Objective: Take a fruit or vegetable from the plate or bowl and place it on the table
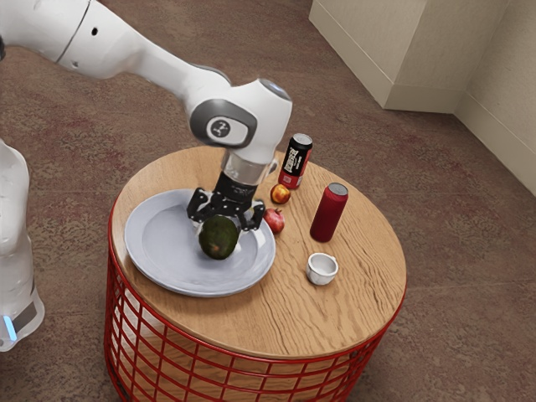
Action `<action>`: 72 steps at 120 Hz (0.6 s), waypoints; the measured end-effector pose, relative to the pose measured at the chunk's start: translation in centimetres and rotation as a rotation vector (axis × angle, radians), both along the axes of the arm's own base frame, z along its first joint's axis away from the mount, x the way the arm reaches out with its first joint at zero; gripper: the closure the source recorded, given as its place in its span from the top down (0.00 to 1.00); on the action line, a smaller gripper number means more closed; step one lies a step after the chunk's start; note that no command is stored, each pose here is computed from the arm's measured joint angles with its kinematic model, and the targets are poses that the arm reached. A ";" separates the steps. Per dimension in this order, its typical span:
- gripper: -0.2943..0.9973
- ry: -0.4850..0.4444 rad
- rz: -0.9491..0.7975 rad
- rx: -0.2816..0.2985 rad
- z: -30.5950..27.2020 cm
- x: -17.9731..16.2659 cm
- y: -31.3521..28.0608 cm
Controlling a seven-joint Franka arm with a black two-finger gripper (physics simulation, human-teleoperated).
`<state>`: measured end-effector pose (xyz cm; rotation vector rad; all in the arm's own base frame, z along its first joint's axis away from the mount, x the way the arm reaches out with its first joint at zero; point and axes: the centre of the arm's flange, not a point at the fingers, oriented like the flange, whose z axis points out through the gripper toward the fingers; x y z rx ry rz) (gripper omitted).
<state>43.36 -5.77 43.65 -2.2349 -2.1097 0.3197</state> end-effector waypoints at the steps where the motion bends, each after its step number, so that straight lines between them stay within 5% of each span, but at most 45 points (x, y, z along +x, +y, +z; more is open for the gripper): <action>1: 0.70 -0.001 0.001 0.000 0.0 0.0 0.0; 30: 0.49 -0.023 0.032 0.002 0.9 -0.1 -0.1; 53: 0.48 -0.073 0.073 -0.002 6.5 -1.1 0.5; 72: 0.49 -0.053 0.235 -0.035 9.9 -1.4 8.5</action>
